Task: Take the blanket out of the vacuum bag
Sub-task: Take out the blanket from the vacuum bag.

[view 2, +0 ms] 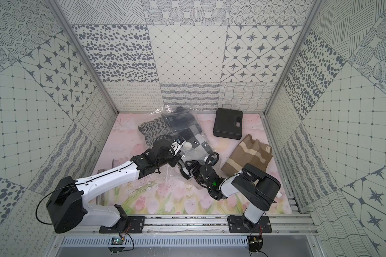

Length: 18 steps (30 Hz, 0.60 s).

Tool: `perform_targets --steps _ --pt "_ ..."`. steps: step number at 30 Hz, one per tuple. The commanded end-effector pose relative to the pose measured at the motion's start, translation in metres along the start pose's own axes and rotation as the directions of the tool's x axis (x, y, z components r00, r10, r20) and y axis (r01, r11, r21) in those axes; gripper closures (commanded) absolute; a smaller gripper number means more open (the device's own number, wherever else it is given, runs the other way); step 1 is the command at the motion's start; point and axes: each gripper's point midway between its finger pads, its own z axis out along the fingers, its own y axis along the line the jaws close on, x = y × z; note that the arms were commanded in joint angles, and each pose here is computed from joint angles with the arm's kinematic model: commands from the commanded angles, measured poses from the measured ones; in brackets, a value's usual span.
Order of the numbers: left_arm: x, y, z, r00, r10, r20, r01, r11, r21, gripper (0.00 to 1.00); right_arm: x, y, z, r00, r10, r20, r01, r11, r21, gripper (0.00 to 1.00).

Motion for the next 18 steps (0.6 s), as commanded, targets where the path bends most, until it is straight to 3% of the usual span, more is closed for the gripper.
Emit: perform_targets --steps 1,3,5,6,7,9,14,16,18 --pt "-0.014 0.001 0.0 0.998 -0.018 0.052 0.018 1.0 -0.004 1.0 0.008 -0.077 -0.002 0.999 0.02 -0.04 -0.01 0.969 0.249 0.02" --pt "-0.013 0.001 0.0 0.999 -0.015 0.049 0.015 1.0 -0.005 1.0 0.005 -0.083 0.003 0.999 0.014 -0.042 -0.003 0.967 0.254 0.06" --pt "-0.013 0.001 0.0 0.999 -0.013 0.045 0.013 1.0 -0.008 1.0 0.003 -0.091 0.005 0.999 0.025 -0.041 -0.013 0.966 0.258 0.2" --pt "-0.013 0.002 -0.001 0.999 -0.013 0.046 0.013 1.0 -0.012 1.0 0.004 -0.094 0.007 0.998 0.036 -0.05 -0.022 0.968 0.252 0.31" --pt "-0.013 0.002 -0.002 0.999 -0.012 0.047 0.013 1.0 -0.015 1.0 0.004 -0.096 0.008 0.997 0.047 -0.054 -0.032 0.968 0.247 0.48" --pt "-0.014 0.002 -0.002 0.999 -0.009 0.048 0.01 1.0 -0.017 1.0 0.007 -0.101 0.01 0.996 0.065 -0.068 -0.046 0.968 0.245 0.66" --pt "-0.012 -0.001 -0.002 0.999 -0.001 0.039 0.001 1.0 -0.009 1.0 0.008 -0.099 0.012 0.995 0.056 -0.08 -0.035 0.971 0.236 0.82" --pt "-0.012 0.0 -0.002 0.999 0.003 0.039 -0.002 1.0 -0.011 1.0 0.007 -0.094 0.011 0.996 0.033 -0.082 -0.013 0.972 0.235 0.98" --pt "-0.012 -0.001 -0.002 0.999 0.003 0.038 -0.002 1.0 -0.011 1.0 0.005 -0.086 0.011 0.996 0.003 -0.09 0.018 0.973 0.23 1.0"
